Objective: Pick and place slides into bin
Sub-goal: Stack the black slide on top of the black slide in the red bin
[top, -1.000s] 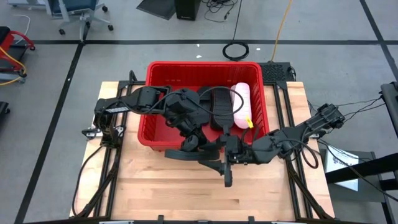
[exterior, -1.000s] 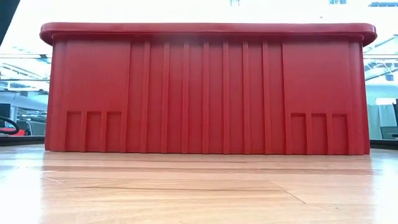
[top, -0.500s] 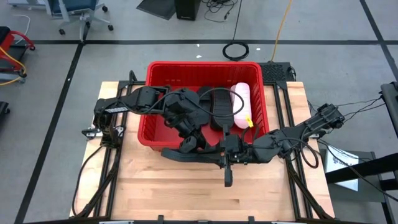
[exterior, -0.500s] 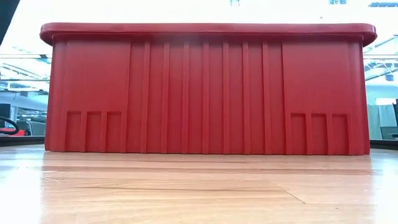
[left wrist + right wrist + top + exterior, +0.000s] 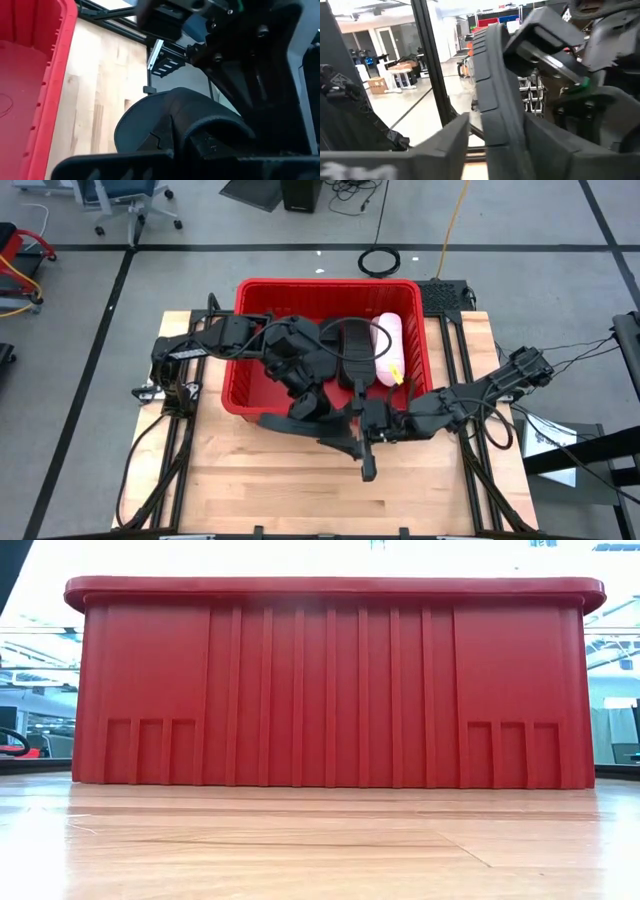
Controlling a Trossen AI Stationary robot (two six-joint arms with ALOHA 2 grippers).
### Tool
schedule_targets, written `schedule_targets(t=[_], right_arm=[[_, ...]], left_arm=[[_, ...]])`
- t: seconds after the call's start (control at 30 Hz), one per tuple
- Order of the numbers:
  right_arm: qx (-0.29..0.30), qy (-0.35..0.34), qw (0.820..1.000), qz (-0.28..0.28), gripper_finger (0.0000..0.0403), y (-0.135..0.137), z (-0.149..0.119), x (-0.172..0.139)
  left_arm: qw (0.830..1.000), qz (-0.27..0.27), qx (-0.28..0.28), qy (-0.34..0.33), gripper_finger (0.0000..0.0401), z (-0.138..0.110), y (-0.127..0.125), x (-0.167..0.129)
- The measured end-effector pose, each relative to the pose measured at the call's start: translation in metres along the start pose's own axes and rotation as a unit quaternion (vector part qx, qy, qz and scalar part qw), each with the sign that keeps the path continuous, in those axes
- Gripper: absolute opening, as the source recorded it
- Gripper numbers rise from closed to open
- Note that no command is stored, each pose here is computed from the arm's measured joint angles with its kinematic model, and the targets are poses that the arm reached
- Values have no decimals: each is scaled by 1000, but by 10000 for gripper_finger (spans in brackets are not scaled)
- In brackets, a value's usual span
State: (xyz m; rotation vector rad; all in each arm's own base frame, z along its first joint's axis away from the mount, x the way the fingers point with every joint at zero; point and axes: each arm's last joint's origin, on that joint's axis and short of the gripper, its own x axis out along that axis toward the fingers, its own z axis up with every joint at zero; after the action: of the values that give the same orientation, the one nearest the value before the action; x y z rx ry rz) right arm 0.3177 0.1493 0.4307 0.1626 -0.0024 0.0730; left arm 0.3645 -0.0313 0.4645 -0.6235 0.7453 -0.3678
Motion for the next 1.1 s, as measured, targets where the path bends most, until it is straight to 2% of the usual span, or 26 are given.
schedule_targets(t=[0.17, 0.27, 0.37, 0.47, 0.6, 0.7, 0.8, 0.97, 1.0, 1.1], right_arm=[[-2, 23, 1000, -18, 269, -3, -4, 0], [-18, 32, 998, -46, 312, -4, -6, -1], [-49, 42, 994, -91, 332, -7, -9, -2], [-79, 41, 987, -133, 333, -9, -9, -2], [-105, 43, 983, -143, 312, -11, -9, -2], [-98, 42, 983, -146, 276, -12, -9, -2], [-90, 39, 985, -141, 216, -13, -8, -1], [-85, 22, 988, -126, 85, -14, -5, 1], [-83, 20, 989, -121, 74, -14, -5, 2], [-68, 11, 993, -98, 74, -19, -2, 5]], left_arm=[[999, 22, -31, -10, 1, 4, 9, -5], [998, 31, -52, -18, 1, 6, 14, -7], [997, 35, -63, -22, 1, 8, 17, -8], [996, 38, -70, -27, 1, 9, 19, -9], [997, 35, -70, -26, 1, 9, 18, -9], [997, 35, -69, -27, 1, 9, 18, -9], [997, 35, -66, -27, 1, 10, 19, -9], [998, 21, -56, -24, 2, 10, 18, -9], [998, 20, -52, -23, 1, 10, 18, -9], [999, 18, -30, -18, 2, 9, 17, -10]])
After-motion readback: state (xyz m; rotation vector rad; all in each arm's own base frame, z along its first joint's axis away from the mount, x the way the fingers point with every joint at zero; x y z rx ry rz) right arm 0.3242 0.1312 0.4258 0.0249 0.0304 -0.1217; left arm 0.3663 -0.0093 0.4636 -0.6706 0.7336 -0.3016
